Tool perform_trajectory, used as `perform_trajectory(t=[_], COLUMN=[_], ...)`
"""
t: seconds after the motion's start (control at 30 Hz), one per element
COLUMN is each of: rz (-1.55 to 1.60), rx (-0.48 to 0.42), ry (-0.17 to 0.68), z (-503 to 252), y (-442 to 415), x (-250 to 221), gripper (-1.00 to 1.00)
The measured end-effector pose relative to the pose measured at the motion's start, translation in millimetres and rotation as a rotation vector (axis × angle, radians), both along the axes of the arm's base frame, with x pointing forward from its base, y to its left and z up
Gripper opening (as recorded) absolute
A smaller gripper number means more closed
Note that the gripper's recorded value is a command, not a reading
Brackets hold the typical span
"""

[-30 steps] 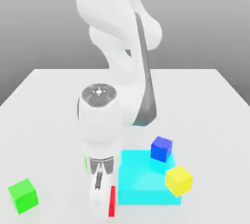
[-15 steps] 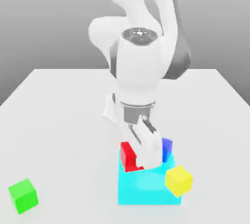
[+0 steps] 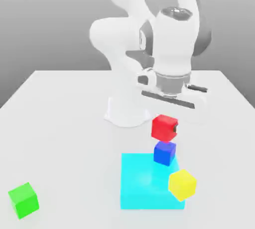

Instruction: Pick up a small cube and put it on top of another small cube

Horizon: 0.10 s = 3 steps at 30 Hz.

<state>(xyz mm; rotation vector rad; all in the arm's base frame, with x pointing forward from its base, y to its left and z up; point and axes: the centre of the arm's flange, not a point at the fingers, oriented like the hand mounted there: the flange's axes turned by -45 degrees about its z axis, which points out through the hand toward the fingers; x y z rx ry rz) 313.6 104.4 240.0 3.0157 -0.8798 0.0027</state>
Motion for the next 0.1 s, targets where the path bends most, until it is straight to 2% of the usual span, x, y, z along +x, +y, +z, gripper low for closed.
perform_trajectory(t=[0.1], rz=[0.000], rx=[0.000], ry=[0.000], z=[0.0], y=[0.0], x=[0.0], gripper=[1.00])
